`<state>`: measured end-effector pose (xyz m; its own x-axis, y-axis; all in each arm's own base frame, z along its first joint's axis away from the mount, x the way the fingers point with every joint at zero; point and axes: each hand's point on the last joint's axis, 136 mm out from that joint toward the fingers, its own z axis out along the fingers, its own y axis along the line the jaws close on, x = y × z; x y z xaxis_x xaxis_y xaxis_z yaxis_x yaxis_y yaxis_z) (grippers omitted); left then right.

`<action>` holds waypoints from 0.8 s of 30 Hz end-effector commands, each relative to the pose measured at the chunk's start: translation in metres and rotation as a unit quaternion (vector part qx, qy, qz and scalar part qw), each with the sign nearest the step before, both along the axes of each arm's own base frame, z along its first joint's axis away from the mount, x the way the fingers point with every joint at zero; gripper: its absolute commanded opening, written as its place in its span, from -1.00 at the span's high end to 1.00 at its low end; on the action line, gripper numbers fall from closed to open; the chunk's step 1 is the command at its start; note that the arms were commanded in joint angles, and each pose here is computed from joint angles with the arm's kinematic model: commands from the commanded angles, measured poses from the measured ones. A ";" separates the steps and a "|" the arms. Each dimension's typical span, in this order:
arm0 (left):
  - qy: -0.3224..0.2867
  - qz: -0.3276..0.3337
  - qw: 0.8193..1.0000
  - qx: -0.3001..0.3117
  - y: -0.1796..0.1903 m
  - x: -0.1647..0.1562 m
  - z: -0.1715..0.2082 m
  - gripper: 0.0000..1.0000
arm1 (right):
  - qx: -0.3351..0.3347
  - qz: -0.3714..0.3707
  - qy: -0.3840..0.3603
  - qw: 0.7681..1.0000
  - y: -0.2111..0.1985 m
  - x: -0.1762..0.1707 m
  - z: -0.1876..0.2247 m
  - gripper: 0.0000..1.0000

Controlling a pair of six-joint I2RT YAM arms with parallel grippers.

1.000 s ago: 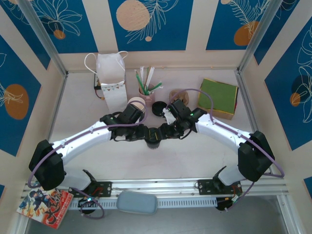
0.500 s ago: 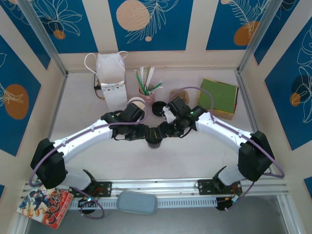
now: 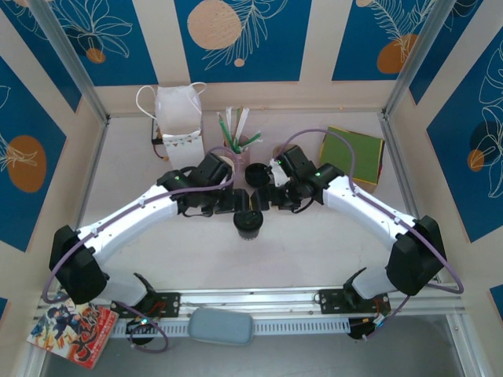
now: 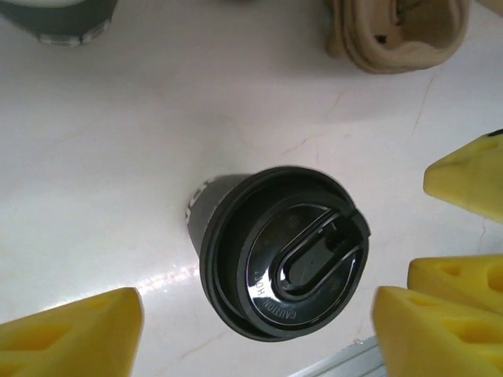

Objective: Pack the takeout coffee

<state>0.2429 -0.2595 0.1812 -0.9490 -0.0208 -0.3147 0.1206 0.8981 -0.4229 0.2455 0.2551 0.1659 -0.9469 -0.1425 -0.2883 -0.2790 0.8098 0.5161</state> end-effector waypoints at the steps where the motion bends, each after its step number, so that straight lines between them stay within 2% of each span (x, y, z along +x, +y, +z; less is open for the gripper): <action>1: -0.035 0.002 0.999 0.019 0.017 0.014 0.024 -0.71 | 0.004 -0.034 -0.028 0.999 -0.011 0.011 0.023 -0.62; 5: -0.071 0.003 0.997 0.022 0.033 0.032 0.048 -0.99 | 0.005 -0.061 -0.039 0.997 -0.017 0.020 0.032 -0.76; 6: -0.081 0.001 0.996 0.022 0.038 0.036 0.055 -1.00 | 0.004 -0.068 -0.043 0.997 -0.018 0.023 0.035 -0.80; 7: -0.091 0.001 0.996 0.024 0.043 0.041 0.062 -1.00 | 0.002 -0.075 -0.046 0.996 -0.019 0.025 0.038 -0.96; 8: -0.099 0.002 0.995 0.027 0.047 0.044 0.067 -1.00 | 0.002 -0.081 -0.049 0.996 -0.020 0.027 0.040 -0.99; 13: -0.150 0.031 0.987 0.054 0.082 0.064 0.097 -0.99 | 0.000 -0.112 -0.061 0.992 -0.022 0.038 0.052 -0.98; 19: -0.180 0.075 0.980 0.046 0.115 0.084 0.128 -0.99 | -0.012 -0.112 -0.077 0.991 -0.019 0.048 0.068 -0.98; 24: -0.203 0.097 0.973 0.046 0.123 0.105 0.150 -0.76 | -0.013 -0.089 -0.091 0.992 -0.016 0.054 0.074 -0.98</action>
<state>0.3400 -0.1401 0.3200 -0.7438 -0.1578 -0.6496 0.0781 0.9445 -0.3190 0.2991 0.2408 0.2402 -0.8897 0.0488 -0.4540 -0.1965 0.8566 0.4771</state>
